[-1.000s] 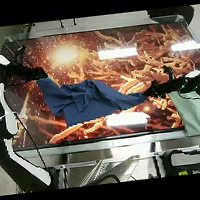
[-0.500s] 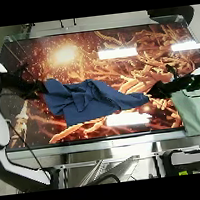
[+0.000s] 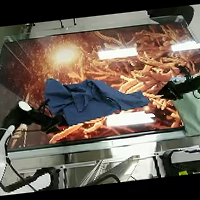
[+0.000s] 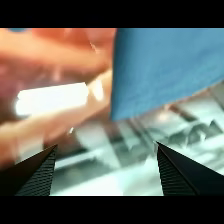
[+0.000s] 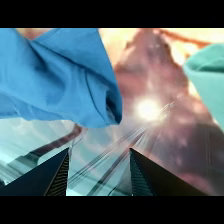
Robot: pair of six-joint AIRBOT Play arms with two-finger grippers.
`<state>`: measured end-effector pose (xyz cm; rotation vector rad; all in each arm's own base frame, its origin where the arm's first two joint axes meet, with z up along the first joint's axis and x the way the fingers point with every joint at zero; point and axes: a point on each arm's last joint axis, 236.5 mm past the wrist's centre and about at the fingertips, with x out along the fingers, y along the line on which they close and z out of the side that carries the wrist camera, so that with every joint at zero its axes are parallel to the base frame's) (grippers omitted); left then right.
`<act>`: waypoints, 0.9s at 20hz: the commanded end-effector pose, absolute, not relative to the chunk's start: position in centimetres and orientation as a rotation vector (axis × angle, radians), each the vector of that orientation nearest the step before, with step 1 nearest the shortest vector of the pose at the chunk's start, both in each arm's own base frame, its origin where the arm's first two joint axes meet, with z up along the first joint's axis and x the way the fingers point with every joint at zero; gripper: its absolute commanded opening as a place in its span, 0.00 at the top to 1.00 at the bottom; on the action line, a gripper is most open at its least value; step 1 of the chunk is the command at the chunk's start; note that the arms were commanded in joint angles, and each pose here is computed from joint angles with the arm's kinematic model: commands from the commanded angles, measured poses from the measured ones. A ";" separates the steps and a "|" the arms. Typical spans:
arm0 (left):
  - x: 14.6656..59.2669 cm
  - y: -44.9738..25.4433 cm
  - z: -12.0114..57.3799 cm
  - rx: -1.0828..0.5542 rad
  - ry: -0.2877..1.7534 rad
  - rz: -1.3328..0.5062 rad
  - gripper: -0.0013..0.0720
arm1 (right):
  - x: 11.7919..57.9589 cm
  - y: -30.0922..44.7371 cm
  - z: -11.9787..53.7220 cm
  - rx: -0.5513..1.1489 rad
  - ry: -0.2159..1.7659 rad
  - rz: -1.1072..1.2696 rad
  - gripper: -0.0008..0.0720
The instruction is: Fold the shirts.
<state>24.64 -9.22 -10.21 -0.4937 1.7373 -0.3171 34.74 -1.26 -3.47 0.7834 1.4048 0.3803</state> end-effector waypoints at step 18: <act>26.8 -16.0 -9.0 -0.528 1.631 -0.574 0.96 | 34.8 8.9 -3.9 0.864 1.456 0.712 0.97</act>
